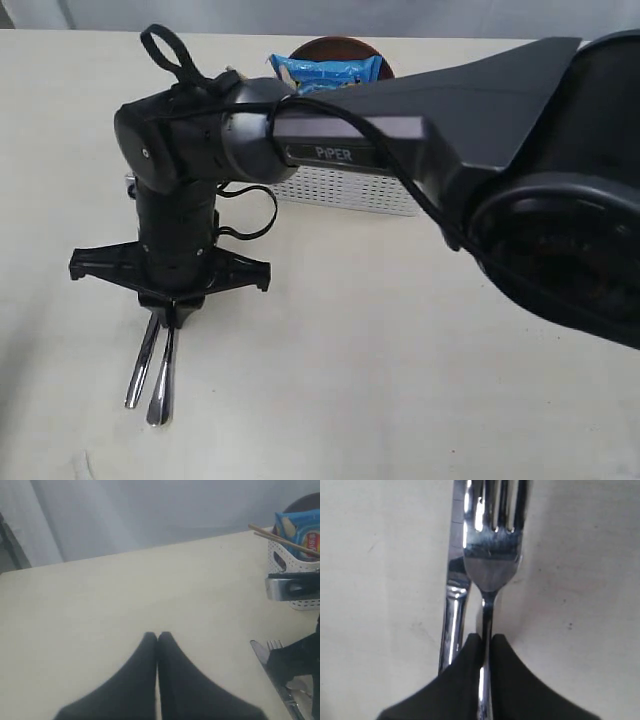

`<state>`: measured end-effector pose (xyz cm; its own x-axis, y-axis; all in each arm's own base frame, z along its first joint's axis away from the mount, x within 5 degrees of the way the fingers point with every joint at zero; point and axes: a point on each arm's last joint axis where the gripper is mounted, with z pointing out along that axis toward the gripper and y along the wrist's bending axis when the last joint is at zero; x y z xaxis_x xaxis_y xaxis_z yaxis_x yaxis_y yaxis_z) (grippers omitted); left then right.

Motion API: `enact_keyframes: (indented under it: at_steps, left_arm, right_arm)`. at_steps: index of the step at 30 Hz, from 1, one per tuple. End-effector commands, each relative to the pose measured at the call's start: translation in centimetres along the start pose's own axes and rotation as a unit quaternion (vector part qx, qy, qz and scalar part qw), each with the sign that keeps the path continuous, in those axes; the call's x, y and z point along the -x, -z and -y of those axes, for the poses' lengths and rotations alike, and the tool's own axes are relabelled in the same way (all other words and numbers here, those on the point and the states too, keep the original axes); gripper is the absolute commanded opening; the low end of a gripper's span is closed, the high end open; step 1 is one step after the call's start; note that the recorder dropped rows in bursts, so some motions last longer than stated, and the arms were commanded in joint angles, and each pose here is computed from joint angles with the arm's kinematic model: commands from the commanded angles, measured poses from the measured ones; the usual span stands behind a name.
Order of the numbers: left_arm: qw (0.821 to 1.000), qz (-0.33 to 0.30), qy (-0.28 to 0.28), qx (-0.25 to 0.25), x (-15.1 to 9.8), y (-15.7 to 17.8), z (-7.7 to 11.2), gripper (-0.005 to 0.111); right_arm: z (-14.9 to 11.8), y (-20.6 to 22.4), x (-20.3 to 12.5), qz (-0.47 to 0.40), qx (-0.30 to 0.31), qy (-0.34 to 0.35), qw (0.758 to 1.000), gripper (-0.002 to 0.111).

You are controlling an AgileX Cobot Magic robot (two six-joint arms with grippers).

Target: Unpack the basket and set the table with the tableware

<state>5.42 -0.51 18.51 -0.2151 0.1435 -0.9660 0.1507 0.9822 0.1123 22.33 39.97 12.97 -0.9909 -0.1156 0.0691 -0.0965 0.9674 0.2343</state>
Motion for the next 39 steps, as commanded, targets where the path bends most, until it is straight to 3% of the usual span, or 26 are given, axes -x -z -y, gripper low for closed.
enact_keyframes:
  at_steps: [1, 7, 39]
  left_arm:
    - [1.000, 0.001, 0.004, -0.001, -0.09, 0.02, 0.03, 0.000]
    - [1.000, 0.001, 0.004, -0.001, -0.09, 0.02, 0.03, 0.000]
    - [1.000, 0.001, 0.004, -0.001, -0.09, 0.02, 0.03, 0.000]
  right_arm:
    - [0.20, 0.51, 0.32, 0.013, -0.006, -0.007, 1.000, 0.000]
    - [0.75, 0.44, 0.39, 0.017, -0.036, -0.014, 0.999, 0.000]
    - [0.53, 0.43, 0.36, 0.015, -0.024, -0.008, 1.000, 0.000]
